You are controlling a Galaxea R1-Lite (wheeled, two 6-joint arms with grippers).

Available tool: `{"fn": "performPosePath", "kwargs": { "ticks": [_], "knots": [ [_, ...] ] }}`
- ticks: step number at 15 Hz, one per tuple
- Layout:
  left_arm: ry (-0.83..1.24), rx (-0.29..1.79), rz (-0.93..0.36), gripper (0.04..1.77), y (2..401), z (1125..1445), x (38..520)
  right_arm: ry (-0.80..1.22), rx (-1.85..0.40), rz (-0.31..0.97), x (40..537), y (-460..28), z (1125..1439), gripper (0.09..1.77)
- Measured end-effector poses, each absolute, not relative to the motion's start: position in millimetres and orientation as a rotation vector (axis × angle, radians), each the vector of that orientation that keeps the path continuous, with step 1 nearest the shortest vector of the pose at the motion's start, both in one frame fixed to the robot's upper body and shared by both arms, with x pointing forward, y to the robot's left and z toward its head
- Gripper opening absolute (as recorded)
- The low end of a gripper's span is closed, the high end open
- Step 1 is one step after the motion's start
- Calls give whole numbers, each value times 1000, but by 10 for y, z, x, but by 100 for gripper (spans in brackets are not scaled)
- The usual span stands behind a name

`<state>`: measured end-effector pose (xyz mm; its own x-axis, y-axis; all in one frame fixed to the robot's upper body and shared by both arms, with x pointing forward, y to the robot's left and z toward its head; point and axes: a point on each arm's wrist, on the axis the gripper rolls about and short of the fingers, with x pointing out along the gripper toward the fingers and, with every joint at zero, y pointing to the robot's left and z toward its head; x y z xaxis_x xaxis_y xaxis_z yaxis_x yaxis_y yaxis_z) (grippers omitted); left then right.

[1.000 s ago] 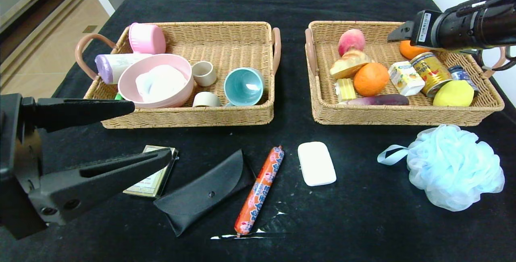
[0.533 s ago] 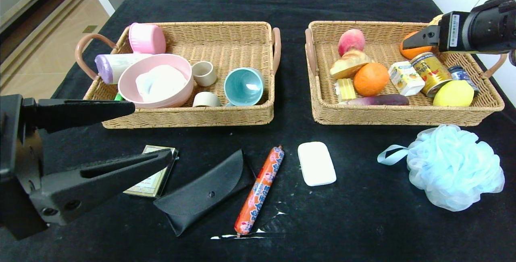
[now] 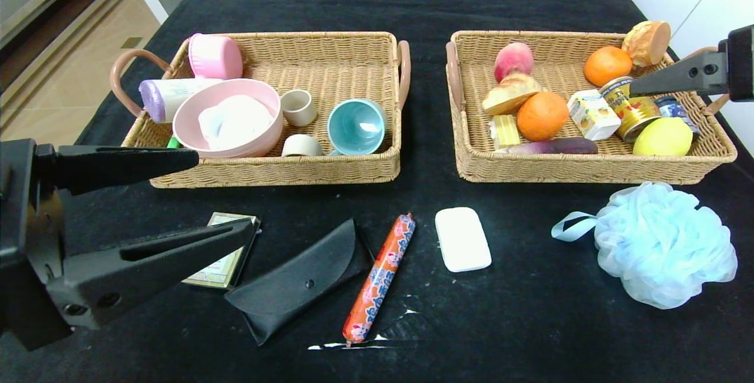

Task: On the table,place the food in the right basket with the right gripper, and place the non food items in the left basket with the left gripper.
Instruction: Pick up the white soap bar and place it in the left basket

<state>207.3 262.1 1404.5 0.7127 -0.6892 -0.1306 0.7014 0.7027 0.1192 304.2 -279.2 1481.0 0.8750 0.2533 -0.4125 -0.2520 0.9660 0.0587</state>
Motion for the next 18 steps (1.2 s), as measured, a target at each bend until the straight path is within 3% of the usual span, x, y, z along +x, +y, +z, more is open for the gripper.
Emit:
{"fn": "performPosePath", "kwargs": {
  "ticks": [11, 18],
  "knots": [
    [75, 166, -775, 172, 2630, 14042, 2058, 548, -17, 371, 2717, -2259, 14483, 170],
    [59, 164, -774, 172, 2647, 14068, 2028, 598, -54, 438, 2755, -1821, 14165, 170]
  ]
}}
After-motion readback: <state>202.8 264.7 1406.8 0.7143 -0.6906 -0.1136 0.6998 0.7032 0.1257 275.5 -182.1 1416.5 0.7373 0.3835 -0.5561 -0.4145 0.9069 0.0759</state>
